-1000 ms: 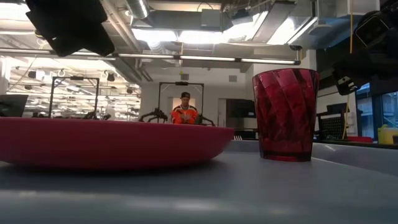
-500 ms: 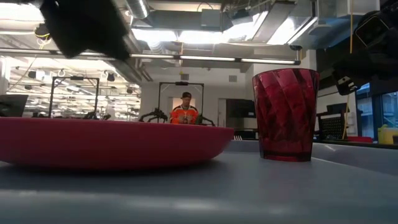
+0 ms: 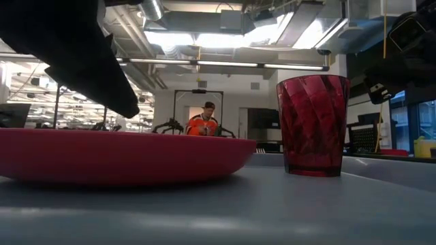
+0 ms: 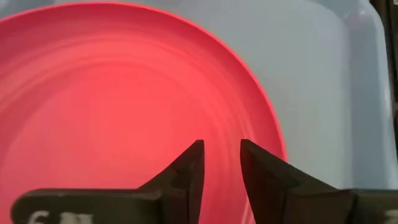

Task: Pick and place plate/cup/fork/spoon on tray
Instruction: Put the pink plate on the bottom left of the red cup

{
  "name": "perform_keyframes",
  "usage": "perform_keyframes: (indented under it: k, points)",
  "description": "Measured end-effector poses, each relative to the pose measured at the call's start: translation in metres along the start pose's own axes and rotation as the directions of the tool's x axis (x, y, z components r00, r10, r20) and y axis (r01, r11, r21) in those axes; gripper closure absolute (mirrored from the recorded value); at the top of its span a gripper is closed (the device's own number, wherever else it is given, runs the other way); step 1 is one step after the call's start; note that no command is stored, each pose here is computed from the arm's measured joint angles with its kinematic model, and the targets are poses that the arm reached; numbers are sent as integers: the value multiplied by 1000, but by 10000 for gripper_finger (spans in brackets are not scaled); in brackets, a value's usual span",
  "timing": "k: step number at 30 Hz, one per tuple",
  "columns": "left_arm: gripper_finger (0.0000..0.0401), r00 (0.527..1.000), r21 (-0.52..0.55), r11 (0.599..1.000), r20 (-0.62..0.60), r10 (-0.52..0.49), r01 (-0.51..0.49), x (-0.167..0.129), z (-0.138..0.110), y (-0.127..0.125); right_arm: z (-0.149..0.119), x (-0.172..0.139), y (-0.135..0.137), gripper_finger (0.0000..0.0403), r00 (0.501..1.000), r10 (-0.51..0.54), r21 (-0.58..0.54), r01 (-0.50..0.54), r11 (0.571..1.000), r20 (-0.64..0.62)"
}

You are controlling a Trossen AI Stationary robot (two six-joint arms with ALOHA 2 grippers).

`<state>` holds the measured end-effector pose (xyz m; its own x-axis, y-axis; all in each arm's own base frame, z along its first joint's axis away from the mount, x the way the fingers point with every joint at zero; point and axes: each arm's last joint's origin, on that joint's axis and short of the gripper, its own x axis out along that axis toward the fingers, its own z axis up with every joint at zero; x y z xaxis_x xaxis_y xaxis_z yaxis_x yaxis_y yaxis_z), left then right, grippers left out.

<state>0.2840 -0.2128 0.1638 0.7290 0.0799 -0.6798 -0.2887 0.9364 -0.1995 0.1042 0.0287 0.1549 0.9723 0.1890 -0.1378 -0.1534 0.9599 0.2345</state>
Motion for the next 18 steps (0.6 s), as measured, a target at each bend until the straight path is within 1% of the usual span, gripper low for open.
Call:
perform_keyframes:
  k: [5,9,12,18]
  points:
    - [314,1000,7,1000,13,18,-18,0,-1,0,0,0,0,311,1000,0,0,0,1000,0]
    - [320,999,26,999,2,36,-36,8,-11,-1,0,0,0,311,1000,0,0,0,1000,0]
    - [326,1000,18,1000,8,23,-23,14,-16,-5,0,0,0,311,1000,0,0,0,1000,0]
    - [330,1000,17,1000,4,14,-14,13,-19,-7,0,0,0,311,1000,0,0,0,1000,0]
